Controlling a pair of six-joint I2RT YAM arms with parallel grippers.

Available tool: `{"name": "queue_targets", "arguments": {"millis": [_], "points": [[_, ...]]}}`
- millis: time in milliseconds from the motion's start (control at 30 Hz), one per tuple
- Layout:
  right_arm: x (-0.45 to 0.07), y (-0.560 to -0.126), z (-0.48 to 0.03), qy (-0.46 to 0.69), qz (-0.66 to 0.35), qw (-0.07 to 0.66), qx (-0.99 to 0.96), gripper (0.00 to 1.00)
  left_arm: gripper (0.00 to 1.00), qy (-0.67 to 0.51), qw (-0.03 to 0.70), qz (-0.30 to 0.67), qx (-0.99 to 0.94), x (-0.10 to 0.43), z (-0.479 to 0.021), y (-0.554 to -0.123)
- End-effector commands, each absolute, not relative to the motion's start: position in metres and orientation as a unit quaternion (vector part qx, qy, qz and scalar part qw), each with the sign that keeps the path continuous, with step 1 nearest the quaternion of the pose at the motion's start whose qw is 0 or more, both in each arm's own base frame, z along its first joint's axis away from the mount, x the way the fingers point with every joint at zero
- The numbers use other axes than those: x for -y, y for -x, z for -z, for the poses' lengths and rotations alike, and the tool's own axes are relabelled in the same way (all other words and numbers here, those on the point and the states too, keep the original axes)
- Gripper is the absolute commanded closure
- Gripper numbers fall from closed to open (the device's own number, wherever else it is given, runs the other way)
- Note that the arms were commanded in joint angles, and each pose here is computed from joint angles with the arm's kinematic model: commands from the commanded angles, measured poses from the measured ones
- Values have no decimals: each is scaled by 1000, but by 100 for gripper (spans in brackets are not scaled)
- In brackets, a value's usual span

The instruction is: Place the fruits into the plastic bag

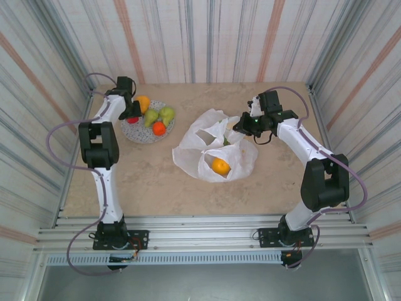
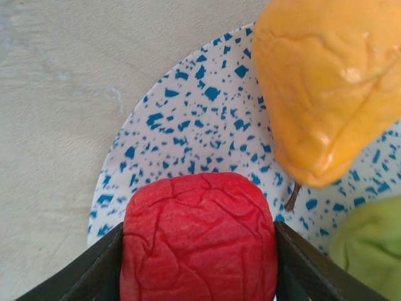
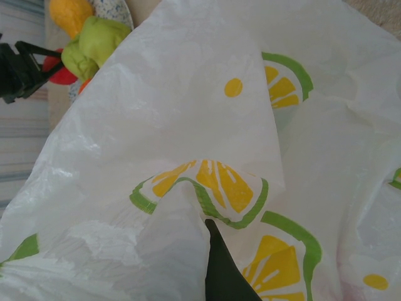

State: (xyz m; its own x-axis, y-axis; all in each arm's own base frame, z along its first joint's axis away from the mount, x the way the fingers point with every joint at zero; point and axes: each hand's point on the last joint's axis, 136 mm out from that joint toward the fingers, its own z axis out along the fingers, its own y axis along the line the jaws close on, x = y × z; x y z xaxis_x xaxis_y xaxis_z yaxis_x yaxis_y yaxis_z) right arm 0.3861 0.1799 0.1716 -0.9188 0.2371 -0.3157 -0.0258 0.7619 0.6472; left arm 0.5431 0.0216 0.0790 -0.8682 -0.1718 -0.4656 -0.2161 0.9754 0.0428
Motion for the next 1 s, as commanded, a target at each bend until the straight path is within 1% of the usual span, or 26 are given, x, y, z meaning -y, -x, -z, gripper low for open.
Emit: {"name": "queue_targets", "arguments": {"millis": [0,100,167,300,400,533,633,733,833,967], "points": [[-178,-385,-177,-45,-339,200,-918,100,43,118,279,-39,-952,-25,-139,-521],[-178,-384,-176,-46,-339,199,-918,100,43,136,306,-2,-942,-16,-158,-498],[-177,-384,-176,-45,-338,200,-918,100,43,141,331,40,-932,-4,-173,-482],[-177,-386,-176,-45,-338,201,-918,100,43,136,356,122,-916,26,-199,-447],[-177,-386,-176,-46,-339,201,-918,100,43,111,375,169,-905,56,-217,-414],[-177,-388,-174,-46,-338,200,-918,100,44,56,384,237,-890,111,-233,-365],[-178,-389,-174,-46,-340,200,-918,100,45,5,370,276,-887,156,-230,-331],[-178,-392,-174,-46,-340,200,-918,100,45,-41,343,315,-884,198,-217,-306],[-180,-393,-175,-48,-344,199,-917,100,45,-79,327,338,-879,234,-205,-293],[-182,-392,-177,-45,-345,199,-916,100,44,-123,310,353,-874,269,-192,-285]]}}
